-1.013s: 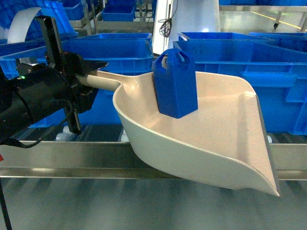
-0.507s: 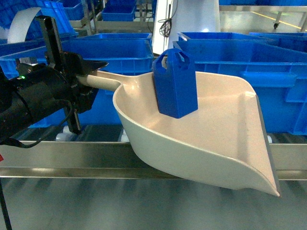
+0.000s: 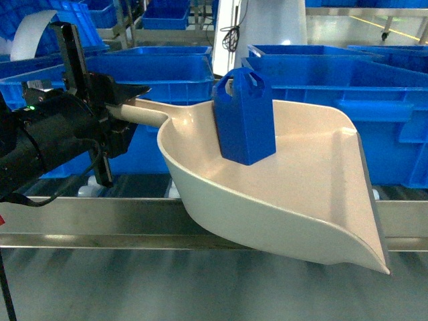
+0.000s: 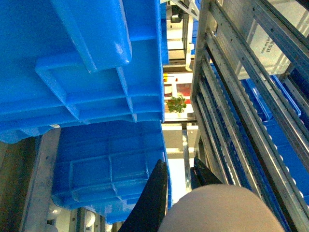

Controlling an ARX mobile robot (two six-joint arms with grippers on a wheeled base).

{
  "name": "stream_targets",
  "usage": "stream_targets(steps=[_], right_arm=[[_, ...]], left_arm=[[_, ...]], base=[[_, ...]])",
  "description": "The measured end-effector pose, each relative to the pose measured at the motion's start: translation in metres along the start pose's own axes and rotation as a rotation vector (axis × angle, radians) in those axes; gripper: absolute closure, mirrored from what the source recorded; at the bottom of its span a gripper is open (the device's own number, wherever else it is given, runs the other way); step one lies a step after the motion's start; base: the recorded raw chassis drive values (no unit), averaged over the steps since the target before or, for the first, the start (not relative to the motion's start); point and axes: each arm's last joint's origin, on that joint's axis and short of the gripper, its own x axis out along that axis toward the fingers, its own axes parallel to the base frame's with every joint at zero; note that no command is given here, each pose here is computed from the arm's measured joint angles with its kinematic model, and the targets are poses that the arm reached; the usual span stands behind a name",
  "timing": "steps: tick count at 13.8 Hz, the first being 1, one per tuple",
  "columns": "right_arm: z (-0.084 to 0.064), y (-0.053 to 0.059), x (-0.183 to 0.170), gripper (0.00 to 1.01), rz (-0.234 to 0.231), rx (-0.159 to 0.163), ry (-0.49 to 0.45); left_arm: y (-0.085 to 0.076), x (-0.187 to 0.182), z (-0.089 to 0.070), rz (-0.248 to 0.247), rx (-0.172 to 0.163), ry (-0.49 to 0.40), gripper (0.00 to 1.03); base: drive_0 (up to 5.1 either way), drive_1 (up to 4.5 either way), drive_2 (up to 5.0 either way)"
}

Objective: Place part in tray to right shelf

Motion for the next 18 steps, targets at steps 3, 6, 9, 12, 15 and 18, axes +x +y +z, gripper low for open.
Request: stream_targets(steps=[3,6,9,12,15,18], right_arm=[[0.0000,0.0000,0.0000,0.03,0.000,0.000,0.000],[0.0000,0.0000,0.0000,0.03,0.000,0.000,0.000],[0.0000,0.0000,0.0000,0.03,0.000,0.000,0.000],[0.0000,0.0000,0.0000,0.03,0.000,0.000,0.000],[0.0000,0.0000,0.0000,0.03,0.000,0.000,0.000],[0.0000,0.0000,0.0000,0.03,0.000,0.000,0.000]], left_arm=[[0.0000,0.0000,0.0000,0.000,0.000,0.000,0.90],[0.0000,0.0000,0.0000,0.000,0.000,0.000,0.90],[0.0000,0.0000,0.0000,0.000,0.000,0.000,0.90],[0.0000,0.0000,0.0000,0.000,0.000,0.000,0.90],[0.0000,0.0000,0.0000,0.000,0.000,0.000,0.90],[0.0000,0.0000,0.0000,0.000,0.000,0.000,0.90]], base=[[0.0,0.00,0.0],[0.0,0.00,0.0],[0.0,0.00,0.0],[0.0,0.00,0.0],[0.0,0.00,0.0],[0.0,0.00,0.0]])
